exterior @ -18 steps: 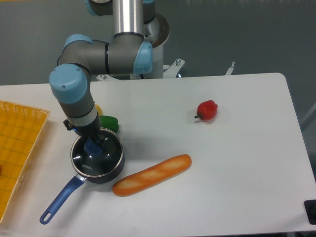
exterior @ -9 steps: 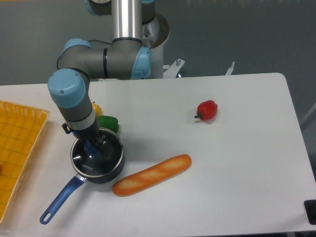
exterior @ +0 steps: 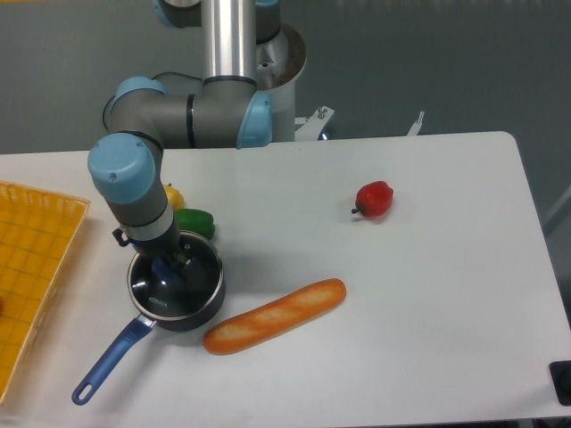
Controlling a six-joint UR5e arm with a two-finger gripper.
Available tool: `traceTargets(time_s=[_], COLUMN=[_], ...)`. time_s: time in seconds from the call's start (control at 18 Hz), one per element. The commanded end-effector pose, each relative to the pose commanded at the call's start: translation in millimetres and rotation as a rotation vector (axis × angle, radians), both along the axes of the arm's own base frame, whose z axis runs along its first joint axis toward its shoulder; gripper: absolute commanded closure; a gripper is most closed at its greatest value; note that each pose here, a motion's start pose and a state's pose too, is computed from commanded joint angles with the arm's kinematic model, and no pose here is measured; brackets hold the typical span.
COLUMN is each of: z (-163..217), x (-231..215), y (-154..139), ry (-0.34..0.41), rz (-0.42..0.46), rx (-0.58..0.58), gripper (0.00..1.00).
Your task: Open the lid
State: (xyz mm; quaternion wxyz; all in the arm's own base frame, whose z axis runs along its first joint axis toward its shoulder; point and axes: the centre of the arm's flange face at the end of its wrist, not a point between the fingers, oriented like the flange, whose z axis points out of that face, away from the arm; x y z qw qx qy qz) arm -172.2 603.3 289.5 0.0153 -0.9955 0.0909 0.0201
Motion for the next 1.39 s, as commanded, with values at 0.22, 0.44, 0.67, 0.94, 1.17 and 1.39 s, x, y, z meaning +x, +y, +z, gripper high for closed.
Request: traceTargets(time_s=[0.22,0.44,0.67,0.94,1.17,1.39], z=[-3.4,-6.9,-6.1,-5.6,-4.1,-2.5], x=[1.0,4.0,4.2,4.5,3.9,3.6], y=[-1.0,-2.9,-3.0,-3.3,-3.3,-2.6], ry=[-0.008,-0.037,-0.047,-0.057,-0.061,-0.061], rz=[0.0,0.001,0.004,0.007,0.009,0.011], rx=[-0.006,-0.024,-0.019,-0.016,-0.013,-0.013], gripper=[0.0,0.02,0.07,0.34,0.39,0.42])
